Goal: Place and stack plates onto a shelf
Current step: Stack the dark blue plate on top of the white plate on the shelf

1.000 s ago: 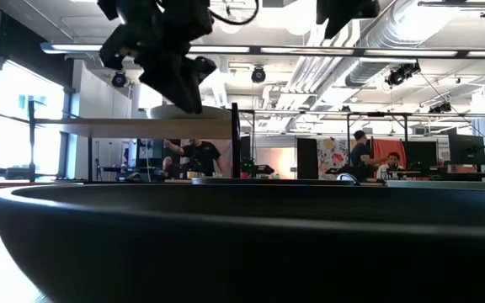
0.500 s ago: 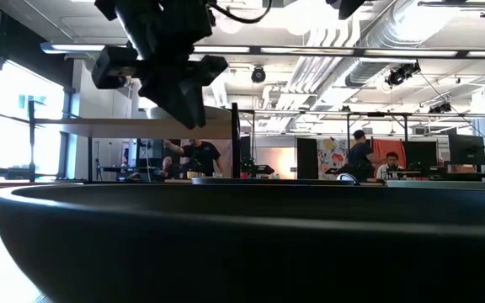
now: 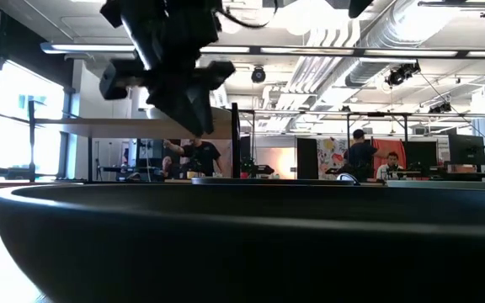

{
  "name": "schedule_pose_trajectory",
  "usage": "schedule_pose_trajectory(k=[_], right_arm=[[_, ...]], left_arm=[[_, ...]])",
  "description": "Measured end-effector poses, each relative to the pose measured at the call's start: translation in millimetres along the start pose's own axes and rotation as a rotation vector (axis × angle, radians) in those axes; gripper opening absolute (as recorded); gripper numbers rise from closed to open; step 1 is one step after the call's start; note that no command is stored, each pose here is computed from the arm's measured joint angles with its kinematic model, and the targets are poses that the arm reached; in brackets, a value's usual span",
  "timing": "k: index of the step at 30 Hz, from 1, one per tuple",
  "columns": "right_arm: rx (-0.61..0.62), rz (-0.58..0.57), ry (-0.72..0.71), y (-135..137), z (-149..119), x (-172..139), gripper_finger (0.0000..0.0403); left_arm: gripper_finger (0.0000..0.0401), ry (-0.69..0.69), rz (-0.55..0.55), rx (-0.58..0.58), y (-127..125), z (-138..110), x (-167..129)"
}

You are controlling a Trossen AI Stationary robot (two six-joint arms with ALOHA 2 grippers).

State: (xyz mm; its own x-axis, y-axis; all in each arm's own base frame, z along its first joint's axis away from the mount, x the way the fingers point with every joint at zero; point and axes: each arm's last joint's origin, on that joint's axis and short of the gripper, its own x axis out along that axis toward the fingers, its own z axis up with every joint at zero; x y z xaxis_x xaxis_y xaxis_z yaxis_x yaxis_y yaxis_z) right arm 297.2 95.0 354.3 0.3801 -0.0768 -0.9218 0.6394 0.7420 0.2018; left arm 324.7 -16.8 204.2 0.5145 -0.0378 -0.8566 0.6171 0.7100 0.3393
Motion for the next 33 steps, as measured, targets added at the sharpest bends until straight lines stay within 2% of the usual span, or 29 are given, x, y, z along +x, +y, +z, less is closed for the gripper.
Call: schedule_pose_trajectory(k=[10, 14, 20, 27, 33], right_arm=[[0.002, 0.001, -0.003, 0, 0, 0, 0.0129], [0.018, -0.003, -0.01, 0, 0, 0, 0.0129], [0.018, -0.003, -0.01, 0, 0, 0, 0.0129], [0.018, -0.002, -0.011, 0, 0, -1, 0.0129], [0.02, -0.002, -0.011, 0, 0, -1, 0.0129]], left_arm=[[0.0059, -0.011, 0.034, -0.007, -2, 7, 8], [0.006, 0.037, 0.06, 0.048, -6, 8, 15], [0.0073, 0.096, 0.019, 0.09, -18, 9, 28], [0.0093, 0.08, 0.007, 0.111, -23, 14, 30], [0.0093, 0.08, 0.005, 0.111, -23, 14, 30]])
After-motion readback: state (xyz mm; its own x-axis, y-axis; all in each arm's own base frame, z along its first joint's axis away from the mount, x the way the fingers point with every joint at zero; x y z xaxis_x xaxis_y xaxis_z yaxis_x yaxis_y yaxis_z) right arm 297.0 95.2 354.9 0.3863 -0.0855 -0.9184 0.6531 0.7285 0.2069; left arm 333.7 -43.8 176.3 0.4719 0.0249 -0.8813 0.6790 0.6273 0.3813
